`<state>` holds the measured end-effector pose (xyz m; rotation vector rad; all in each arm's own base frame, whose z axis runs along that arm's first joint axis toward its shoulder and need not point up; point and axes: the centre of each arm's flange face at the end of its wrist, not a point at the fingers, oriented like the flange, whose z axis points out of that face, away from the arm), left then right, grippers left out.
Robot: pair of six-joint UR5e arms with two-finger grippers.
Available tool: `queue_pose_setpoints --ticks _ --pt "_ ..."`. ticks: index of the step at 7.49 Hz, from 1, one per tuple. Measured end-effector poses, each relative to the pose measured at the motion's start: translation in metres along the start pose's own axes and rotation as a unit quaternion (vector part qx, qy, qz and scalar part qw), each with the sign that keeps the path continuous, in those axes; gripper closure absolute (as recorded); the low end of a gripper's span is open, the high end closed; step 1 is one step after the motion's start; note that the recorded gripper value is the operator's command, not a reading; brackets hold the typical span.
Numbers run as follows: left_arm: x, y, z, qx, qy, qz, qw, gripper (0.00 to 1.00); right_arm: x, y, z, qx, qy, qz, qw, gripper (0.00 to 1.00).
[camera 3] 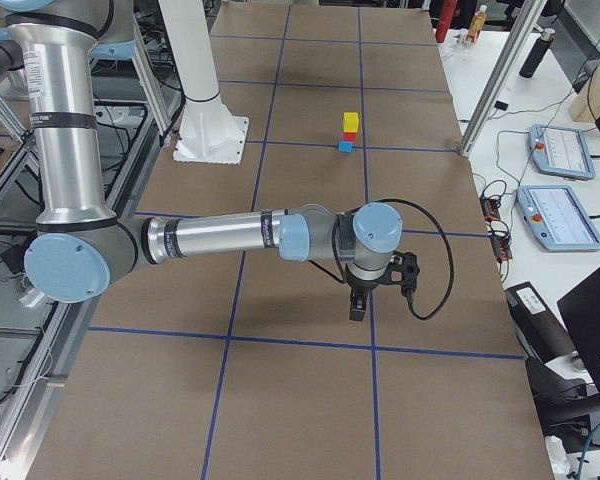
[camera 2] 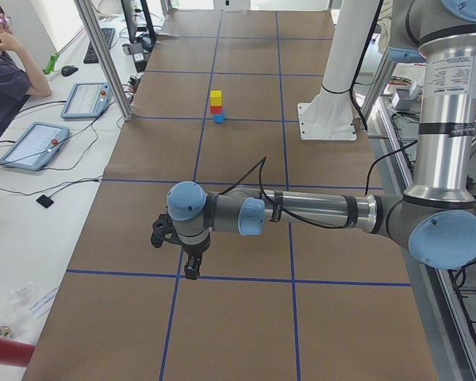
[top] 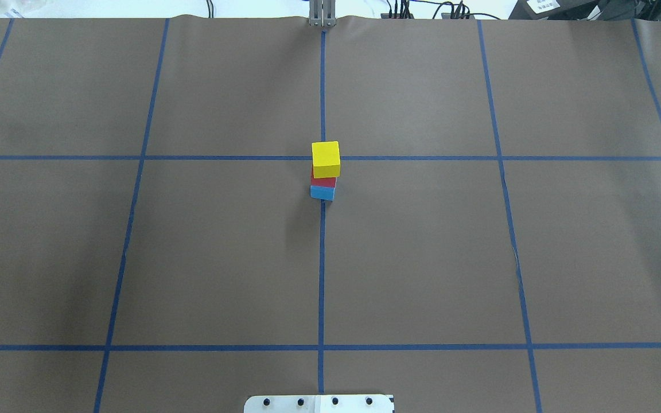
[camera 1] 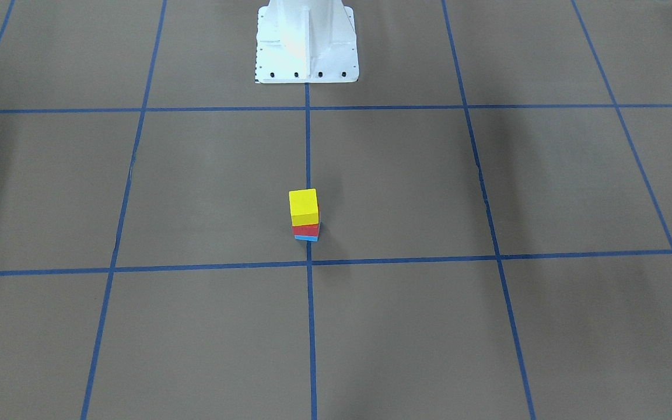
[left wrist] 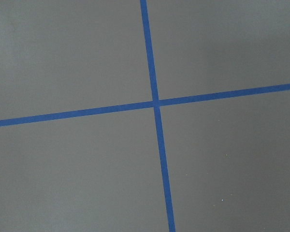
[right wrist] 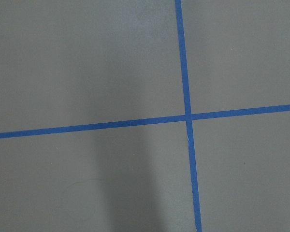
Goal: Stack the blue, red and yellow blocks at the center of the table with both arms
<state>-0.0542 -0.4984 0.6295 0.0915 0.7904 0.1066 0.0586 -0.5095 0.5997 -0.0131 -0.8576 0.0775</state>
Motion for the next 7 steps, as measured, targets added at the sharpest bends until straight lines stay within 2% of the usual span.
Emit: queue_pose_setpoints --ticks 7 --pt "-0.0056 -0.0013 0.0059 -0.006 -0.001 -0.005 1.0 0.01 0.0003 0.003 -0.003 0.004 -0.001 -0.01 0.9999 0.0"
